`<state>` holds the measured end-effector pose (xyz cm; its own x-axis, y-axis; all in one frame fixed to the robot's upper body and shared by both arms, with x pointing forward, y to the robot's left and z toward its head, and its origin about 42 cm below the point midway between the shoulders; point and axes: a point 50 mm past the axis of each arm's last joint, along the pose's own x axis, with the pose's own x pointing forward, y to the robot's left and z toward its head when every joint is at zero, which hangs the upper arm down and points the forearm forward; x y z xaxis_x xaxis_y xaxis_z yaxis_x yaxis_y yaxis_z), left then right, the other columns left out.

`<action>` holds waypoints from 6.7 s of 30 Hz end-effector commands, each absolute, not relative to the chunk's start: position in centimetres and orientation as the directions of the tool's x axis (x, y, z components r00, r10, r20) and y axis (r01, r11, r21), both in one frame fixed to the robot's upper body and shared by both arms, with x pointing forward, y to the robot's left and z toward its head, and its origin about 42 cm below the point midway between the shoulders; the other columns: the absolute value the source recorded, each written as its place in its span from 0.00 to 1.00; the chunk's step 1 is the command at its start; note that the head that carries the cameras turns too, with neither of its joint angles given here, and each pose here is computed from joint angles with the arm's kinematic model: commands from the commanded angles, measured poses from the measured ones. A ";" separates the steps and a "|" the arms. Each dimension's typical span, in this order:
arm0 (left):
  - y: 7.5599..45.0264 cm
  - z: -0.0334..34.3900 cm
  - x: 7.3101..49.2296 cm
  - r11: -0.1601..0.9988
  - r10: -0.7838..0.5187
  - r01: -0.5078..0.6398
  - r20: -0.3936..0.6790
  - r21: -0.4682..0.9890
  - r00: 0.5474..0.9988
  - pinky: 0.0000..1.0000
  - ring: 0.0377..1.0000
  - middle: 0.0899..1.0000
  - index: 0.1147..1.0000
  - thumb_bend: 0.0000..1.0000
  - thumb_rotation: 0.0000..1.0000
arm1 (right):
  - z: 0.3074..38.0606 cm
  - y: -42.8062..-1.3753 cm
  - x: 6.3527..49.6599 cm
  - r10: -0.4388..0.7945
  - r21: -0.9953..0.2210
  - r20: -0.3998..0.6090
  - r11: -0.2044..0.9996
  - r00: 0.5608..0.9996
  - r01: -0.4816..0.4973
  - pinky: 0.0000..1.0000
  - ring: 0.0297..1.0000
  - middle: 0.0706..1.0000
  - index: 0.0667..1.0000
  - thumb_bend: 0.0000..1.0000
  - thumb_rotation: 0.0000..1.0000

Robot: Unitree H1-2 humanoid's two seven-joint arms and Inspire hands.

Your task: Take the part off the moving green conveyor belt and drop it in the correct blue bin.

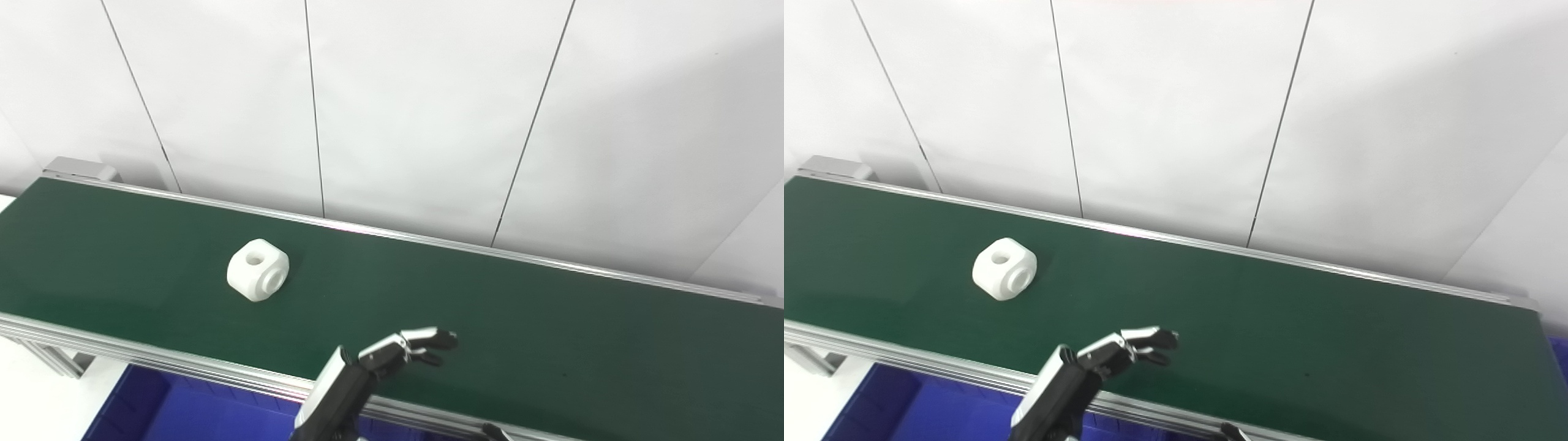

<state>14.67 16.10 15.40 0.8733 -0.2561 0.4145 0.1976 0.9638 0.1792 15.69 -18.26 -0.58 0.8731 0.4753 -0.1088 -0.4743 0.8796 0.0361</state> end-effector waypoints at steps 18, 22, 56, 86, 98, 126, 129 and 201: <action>20.9 18.6 22.2 0.685 -0.136 -0.257 0.466 0.682 0.874 0.90 0.88 0.85 0.78 1.00 0.78 | 0.0 -17.4 16.5 0.484 0.022 -0.039 0.875 0.874 -0.484 0.83 0.86 0.87 0.89 1.00 0.97; 21.1 18.0 23.1 0.625 -0.089 -0.332 0.486 0.707 0.869 0.94 0.90 0.86 0.79 0.94 0.74 | -0.1 -17.5 16.6 0.482 0.021 -0.041 0.876 0.875 -0.482 0.82 0.86 0.87 0.89 1.00 0.97; 25.1 14.0 29.3 0.314 0.251 -0.576 0.519 0.755 0.817 0.76 0.80 0.84 0.77 0.89 0.59 | -0.3 -17.4 16.6 0.501 0.036 -0.042 0.866 0.865 -0.500 0.83 0.86 0.87 0.89 1.00 0.95; 24.5 8.4 29.1 0.313 0.276 -0.440 0.362 0.842 0.890 0.78 0.78 0.79 0.75 0.89 0.57 | 0.1 -16.3 16.4 0.501 0.050 -0.021 0.865 0.865 -0.500 0.83 0.85 0.86 0.88 1.00 0.94; 22.8 6.9 30.7 0.403 0.309 -0.477 0.375 0.781 0.874 0.62 0.65 0.69 0.68 0.81 0.14 | 0.1 -16.5 16.3 0.501 0.048 -0.023 0.865 0.865 -0.499 0.83 0.85 0.86 0.88 1.00 0.94; 20.4 9.4 31.8 0.576 0.354 -0.569 0.448 0.587 0.821 0.28 0.33 0.36 0.47 0.51 0.00 | 0.2 -16.6 15.9 0.509 0.047 -0.024 0.860 0.861 -0.507 0.81 0.84 0.85 0.87 1.00 0.93; 21.0 11.0 31.0 0.579 0.341 -0.576 0.471 0.577 0.814 0.28 0.33 0.37 0.47 0.51 0.00 | 0.3 -16.6 15.9 0.511 0.048 -0.021 0.859 0.859 -0.510 0.81 0.84 0.86 0.87 1.00 0.93; 16.2 14.4 8.2 0.445 -0.060 -0.035 0.068 0.895 0.996 0.49 0.56 0.59 0.50 0.72 0.12 | 10.1 -19.6 18.8 0.510 0.022 0.167 0.854 0.844 -0.520 0.83 0.84 0.86 0.90 0.90 0.97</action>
